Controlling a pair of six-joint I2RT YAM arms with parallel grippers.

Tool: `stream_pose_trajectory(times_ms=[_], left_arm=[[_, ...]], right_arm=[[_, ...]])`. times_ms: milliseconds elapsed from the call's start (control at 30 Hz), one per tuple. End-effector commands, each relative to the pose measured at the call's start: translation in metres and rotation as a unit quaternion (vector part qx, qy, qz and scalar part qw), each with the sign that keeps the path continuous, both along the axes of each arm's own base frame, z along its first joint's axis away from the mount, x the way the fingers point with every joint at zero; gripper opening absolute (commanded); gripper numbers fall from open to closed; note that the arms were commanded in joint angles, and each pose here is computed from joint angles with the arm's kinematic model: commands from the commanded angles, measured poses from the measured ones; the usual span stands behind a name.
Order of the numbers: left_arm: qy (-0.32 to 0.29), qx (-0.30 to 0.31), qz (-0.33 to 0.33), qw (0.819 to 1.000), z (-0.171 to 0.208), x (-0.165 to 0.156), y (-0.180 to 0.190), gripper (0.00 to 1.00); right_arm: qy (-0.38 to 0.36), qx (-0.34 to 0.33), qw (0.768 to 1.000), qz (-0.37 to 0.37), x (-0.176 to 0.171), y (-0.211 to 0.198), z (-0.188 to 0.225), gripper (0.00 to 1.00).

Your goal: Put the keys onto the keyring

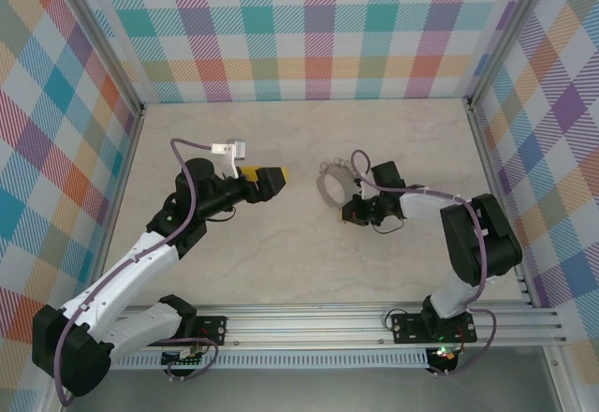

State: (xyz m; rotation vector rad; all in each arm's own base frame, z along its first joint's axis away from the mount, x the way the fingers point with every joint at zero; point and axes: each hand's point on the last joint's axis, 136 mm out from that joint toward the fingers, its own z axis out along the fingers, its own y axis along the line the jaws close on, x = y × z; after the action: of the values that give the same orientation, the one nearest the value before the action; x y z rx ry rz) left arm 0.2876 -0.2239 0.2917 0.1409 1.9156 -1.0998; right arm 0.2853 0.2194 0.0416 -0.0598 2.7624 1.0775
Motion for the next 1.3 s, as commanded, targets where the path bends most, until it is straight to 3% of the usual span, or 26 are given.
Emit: stream_pose_trajectory(times_ms=[0, 333, 467, 567, 633, 833, 900, 1067, 1267], left_arm=[[0.006, 0.005, 0.002, 1.000, -0.007, -0.001, 0.004, 1.00], [-0.009, 0.015, -0.001, 1.000, 0.004, -0.014, 0.011, 1.00], [-0.022, 0.032, 0.016, 0.999, 0.007, -0.019, 0.021, 1.00], [-0.028, 0.078, 0.096, 0.992, -0.002, -0.010, 0.051, 1.00], [-0.048, 0.112, 0.154, 0.981, -0.007, -0.005, 0.074, 1.00], [-0.090, 0.197, 0.309, 0.926, -0.030, 0.002, 0.140, 1.00], [-0.095, 0.226, 0.342, 0.907, -0.042, 0.004, 0.157, 1.00], [-0.116, 0.273, 0.382, 0.875, -0.067, 0.019, 0.193, 1.00], [-0.080, 0.280, 0.405, 0.867, -0.111, 0.036, 0.228, 1.00]], right_arm=[[-0.018, 0.024, 1.000, 0.004, -0.008, 0.016, 0.016, 0.32], [-0.120, 0.036, 0.992, -0.002, -0.048, -0.006, 0.113, 0.99], [-0.189, -0.015, 0.981, -0.036, -0.051, -0.038, 0.152, 1.00], [-0.252, -0.104, 0.955, -0.117, -0.036, -0.082, 0.172, 1.00], [-0.293, -0.166, 0.921, -0.194, -0.024, -0.118, 0.183, 1.00], [-0.437, -0.313, 0.762, -0.360, 0.013, -0.202, 0.204, 1.00], [-0.462, -0.329, 0.734, -0.373, 0.024, -0.215, 0.196, 1.00], [-0.394, -0.400, 0.742, -0.367, 0.044, -0.242, 0.137, 1.00], [-0.400, -0.380, 0.765, -0.334, 0.076, -0.231, 0.105, 1.00]])
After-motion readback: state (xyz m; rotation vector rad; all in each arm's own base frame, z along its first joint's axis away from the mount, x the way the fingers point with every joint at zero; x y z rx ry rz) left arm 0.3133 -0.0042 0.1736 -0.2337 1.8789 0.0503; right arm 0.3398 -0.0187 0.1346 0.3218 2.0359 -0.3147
